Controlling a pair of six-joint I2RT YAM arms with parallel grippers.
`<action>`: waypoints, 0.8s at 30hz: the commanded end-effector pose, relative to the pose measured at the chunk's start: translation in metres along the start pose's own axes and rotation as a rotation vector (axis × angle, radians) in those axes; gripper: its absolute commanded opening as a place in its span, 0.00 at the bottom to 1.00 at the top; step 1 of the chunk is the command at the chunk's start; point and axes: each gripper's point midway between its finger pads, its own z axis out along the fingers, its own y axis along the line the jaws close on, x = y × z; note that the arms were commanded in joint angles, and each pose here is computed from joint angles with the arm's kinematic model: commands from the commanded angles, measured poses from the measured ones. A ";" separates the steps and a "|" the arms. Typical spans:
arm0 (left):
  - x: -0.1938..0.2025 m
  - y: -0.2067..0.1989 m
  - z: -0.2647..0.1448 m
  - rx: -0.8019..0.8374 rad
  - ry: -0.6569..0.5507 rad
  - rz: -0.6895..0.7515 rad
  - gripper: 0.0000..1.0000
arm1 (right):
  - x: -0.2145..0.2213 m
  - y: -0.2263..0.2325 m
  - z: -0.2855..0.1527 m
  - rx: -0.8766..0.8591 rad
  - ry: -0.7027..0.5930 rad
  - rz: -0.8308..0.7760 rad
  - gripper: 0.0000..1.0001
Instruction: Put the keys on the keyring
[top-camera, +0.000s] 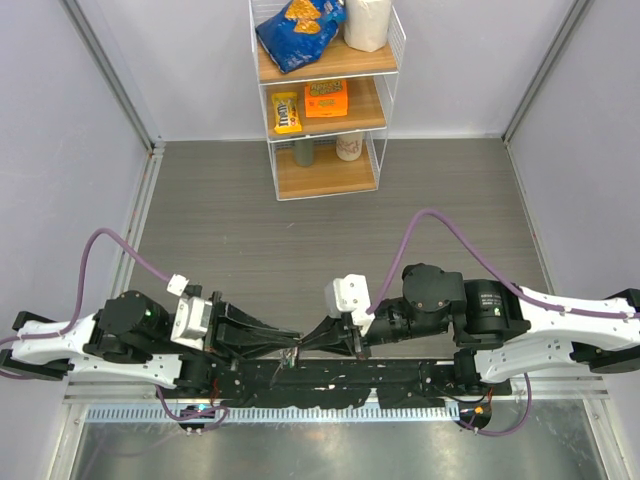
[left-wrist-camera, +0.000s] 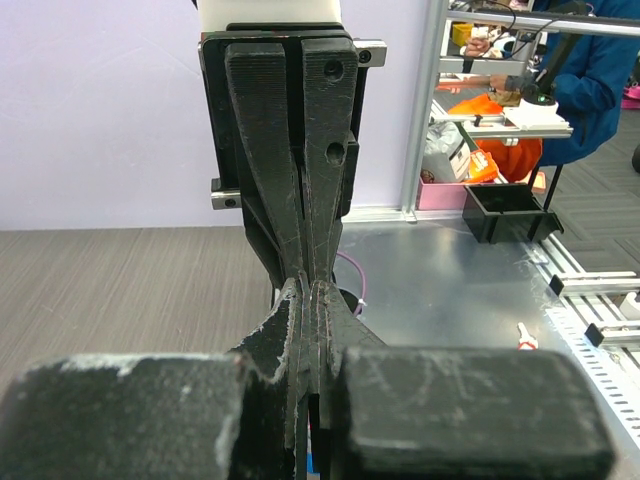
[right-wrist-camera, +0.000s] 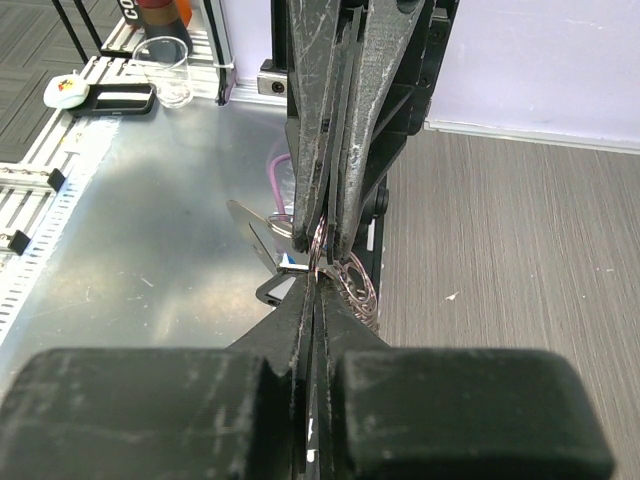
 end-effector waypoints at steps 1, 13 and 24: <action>-0.037 0.001 0.001 -0.008 -0.142 0.006 0.00 | -0.013 0.002 -0.003 -0.007 -0.058 0.000 0.05; -0.034 0.005 0.001 -0.026 -0.133 0.009 0.00 | -0.026 -0.018 -0.033 0.127 -0.109 -0.005 0.44; -0.029 0.041 0.006 -0.233 -0.099 0.009 0.00 | -0.005 -0.034 -0.055 0.242 -0.082 0.009 0.63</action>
